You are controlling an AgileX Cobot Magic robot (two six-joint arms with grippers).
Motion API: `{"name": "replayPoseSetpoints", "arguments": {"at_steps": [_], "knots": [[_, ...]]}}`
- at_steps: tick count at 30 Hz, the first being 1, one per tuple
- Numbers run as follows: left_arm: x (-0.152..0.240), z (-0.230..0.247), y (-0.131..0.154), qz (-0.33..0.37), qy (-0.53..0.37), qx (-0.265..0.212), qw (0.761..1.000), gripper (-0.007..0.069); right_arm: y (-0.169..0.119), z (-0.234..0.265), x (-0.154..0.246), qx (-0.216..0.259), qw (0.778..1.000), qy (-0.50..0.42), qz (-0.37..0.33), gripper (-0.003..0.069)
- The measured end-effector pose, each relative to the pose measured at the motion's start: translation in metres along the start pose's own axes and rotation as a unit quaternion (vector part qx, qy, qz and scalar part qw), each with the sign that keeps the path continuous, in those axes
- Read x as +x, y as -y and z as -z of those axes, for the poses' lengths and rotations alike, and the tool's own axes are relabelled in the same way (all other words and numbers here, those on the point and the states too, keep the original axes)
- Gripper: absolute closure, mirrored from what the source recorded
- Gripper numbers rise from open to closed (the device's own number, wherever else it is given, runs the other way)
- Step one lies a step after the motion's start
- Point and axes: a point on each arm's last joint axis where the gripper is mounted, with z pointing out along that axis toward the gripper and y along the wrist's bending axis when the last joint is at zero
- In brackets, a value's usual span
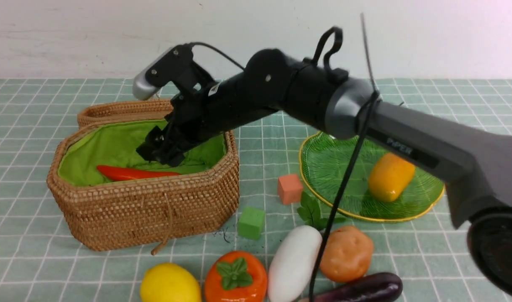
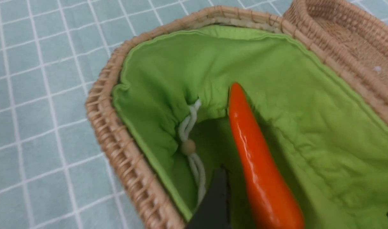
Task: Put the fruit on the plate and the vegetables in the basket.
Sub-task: Use the right arm to grab a carrot and put it into the left basket, then grab an eggplant with your right arm and place it in the basket on the left.
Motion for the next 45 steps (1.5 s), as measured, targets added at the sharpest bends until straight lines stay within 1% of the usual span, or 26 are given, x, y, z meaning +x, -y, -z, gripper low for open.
{"name": "replayPoseSetpoints", "arguments": {"at_steps": [2,3,4,8,9,10,12,13,14,16,20,21,23,26,27,28,29,31,34,35,36,38,40,42,43,45], "knots": [[0.000,0.000,0.000,0.000,0.000,0.000,1.000,0.0386,-0.001,0.010,-0.005,-0.001,1.000,-0.007,0.000,-0.0014],[0.000,0.000,0.000,0.000,0.000,0.000,1.000,0.0386,-0.002,0.030,-0.013,-0.003,1.000,-0.022,-0.001,0.0001],[0.000,0.000,0.000,0.000,0.000,0.000,1.000,0.0386,-0.003,0.035,-0.014,-0.007,1.000,-0.031,-0.001,0.0006],[0.000,0.000,0.000,0.000,0.000,0.000,1.000,0.0386,-0.017,0.101,-0.027,-0.026,0.992,-0.123,0.014,0.0083],[0.000,0.000,0.000,0.000,0.000,0.000,1.000,0.0386,-0.016,0.101,-0.026,-0.024,0.992,-0.125,0.014,0.0083],[0.000,0.000,0.000,0.000,0.000,0.000,1.000,0.0386,-0.021,0.121,-0.028,-0.027,0.987,-0.158,0.025,0.0113],[0.000,0.000,0.000,0.000,0.001,0.000,1.000,0.0386,-0.024,0.149,-0.033,0.000,0.985,-0.171,0.020,0.0151],[0.000,0.000,0.000,0.000,0.000,0.000,1.000,0.0386,-0.024,0.151,-0.033,0.002,0.985,-0.171,0.017,0.0154],[0.000,0.000,0.000,0.000,0.000,0.000,1.000,0.0386,-0.023,0.163,-0.031,0.022,0.984,-0.179,-0.014,0.0174],[0.000,0.000,0.000,0.000,0.000,0.000,1.000,0.0386,-0.023,0.178,-0.021,0.039,0.979,-0.192,-0.059,0.0187],[0.000,0.000,0.000,0.000,0.000,0.000,1.000,0.0386,-0.024,0.190,0.004,0.053,0.964,-0.226,-0.130,0.0191],[0.000,0.000,0.000,0.000,0.000,0.000,1.000,0.0386,-0.024,0.189,0.016,0.055,0.957,-0.243,-0.150,0.0191],[0.000,0.000,0.000,0.000,0.000,0.000,1.000,0.0386,-0.024,0.188,0.035,0.057,0.947,-0.272,-0.162,0.0191],[0.000,0.000,0.000,0.000,0.000,0.000,1.000,0.0386,-0.025,0.184,0.062,0.057,0.933,-0.319,-0.154,0.0191],[0.000,0.000,0.000,0.000,0.000,0.000,1.000,0.0386,-0.028,0.179,0.084,0.058,0.920,-0.357,-0.147,0.0191],[0.000,0.000,0.000,0.000,0.000,0.000,1.000,0.0386,-0.027,0.179,0.087,0.060,0.919,-0.362,-0.145,0.0191],[0.000,0.000,0.000,0.000,0.000,0.000,1.000,0.0386,-0.028,0.176,0.098,0.065,0.913,-0.375,-0.145,0.0191],[0.000,0.000,0.000,0.000,0.000,0.000,1.000,0.0386,-0.026,0.171,0.115,0.103,0.905,-0.377,-0.170,0.0191],[0.000,0.000,0.000,0.000,0.000,0.000,1.000,0.0386,-0.023,0.163,0.127,0.173,0.877,-0.338,-0.293,0.0191],[0.000,0.000,0.000,0.000,0.000,0.000,1.000,0.0386,-0.022,0.163,0.127,0.174,0.879,-0.334,-0.293,0.0191],[0.000,0.000,0.000,0.000,0.000,0.000,1.000,0.0386,-0.020,0.160,0.131,0.201,0.863,-0.312,-0.344,0.0190],[0.000,0.000,0.000,0.000,0.000,0.000,1.000,0.0386,-0.014,0.156,0.139,0.232,0.839,-0.281,-0.403,0.0185],[0.000,0.000,0.000,0.000,0.000,0.000,1.000,0.0386,-0.007,0.151,0.147,0.248,0.814,-0.255,-0.460,0.0174],[0.000,0.000,0.000,0.000,0.000,0.000,1.000,0.0386,-0.003,0.149,0.154,0.250,0.791,-0.250,-0.499,0.0161],[0.000,0.000,0.000,0.000,0.000,0.000,1.000,0.0386,-0.002,0.149,0.158,0.250,0.785,-0.253,-0.507,0.0150],[0.000,0.000,0.000,0.000,0.000,0.000,1.000,0.0386,-0.002,0.150,0.160,0.247,0.786,-0.262,-0.503,0.0144]]}}
